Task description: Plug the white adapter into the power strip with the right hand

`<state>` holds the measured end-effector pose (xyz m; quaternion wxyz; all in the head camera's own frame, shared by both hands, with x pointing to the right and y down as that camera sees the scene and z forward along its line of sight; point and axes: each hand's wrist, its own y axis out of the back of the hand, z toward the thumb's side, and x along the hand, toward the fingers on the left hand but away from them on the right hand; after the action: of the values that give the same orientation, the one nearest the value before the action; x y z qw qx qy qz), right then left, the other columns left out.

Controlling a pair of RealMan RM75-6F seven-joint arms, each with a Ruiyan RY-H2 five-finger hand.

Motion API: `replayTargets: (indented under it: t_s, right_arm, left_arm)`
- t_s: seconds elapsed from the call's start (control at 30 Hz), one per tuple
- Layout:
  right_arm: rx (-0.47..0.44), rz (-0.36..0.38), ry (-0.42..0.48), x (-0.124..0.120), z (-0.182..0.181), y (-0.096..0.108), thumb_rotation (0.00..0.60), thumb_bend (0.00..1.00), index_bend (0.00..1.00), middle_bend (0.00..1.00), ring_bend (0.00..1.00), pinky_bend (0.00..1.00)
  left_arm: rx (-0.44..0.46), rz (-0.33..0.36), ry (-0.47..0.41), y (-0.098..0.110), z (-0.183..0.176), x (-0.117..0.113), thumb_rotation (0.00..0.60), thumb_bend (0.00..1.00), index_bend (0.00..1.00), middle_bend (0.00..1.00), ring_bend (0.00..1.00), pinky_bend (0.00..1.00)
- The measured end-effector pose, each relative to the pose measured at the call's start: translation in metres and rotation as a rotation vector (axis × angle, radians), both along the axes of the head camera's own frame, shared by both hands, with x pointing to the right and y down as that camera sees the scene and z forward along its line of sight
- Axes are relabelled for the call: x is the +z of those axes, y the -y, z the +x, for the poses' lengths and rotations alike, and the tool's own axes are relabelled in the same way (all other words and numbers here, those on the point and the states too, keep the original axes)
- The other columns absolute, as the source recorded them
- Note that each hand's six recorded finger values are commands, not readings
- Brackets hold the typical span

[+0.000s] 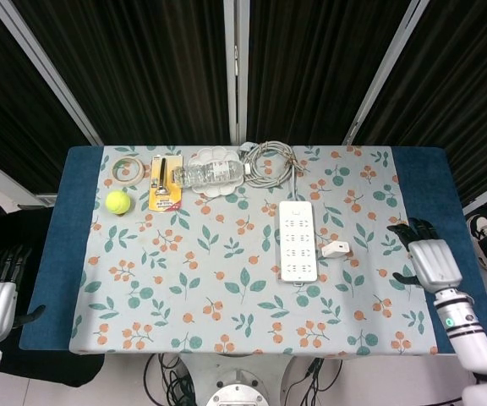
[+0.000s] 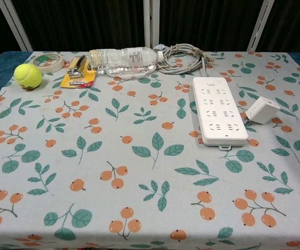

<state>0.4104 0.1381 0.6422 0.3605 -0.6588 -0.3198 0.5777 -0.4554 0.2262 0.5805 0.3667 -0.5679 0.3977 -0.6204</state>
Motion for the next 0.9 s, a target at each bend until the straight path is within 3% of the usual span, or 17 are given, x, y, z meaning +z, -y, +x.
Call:
replayTargets:
  t_s: [0.27, 0.67, 0.9]
  right_arm:
    - [-0.038, -0.112, 0.074, 0.055, -0.03, 0.024, 0.6, 0.08, 0.28, 0.29, 0.09, 0.12]
    - [0.053, -0.202, 0.285, 0.089, -0.047, 0.028, 0.6, 0.15, 0.38, 0.35, 0.14, 0.15]
    - [0.056, -0.227, 0.34, 0.106, -0.057, 0.029, 0.6, 0.2, 0.41, 0.38, 0.16, 0.16]
  left_arm:
    - [-0.002, -0.005, -0.001, 0.0, 0.0, 0.001, 0.6, 0.1, 0.01, 0.0, 0.0, 0.0]
    - [-0.008, -0.012, 0.005, -0.001, 0.0, 0.0, 0.6, 0.1, 0.01, 0.0, 0.0, 0.0]
    - [-0.007, -0.011, 0.007, -0.001, 0.0, -0.001, 0.6, 0.1, 0.01, 0.0, 0.0, 0.0]
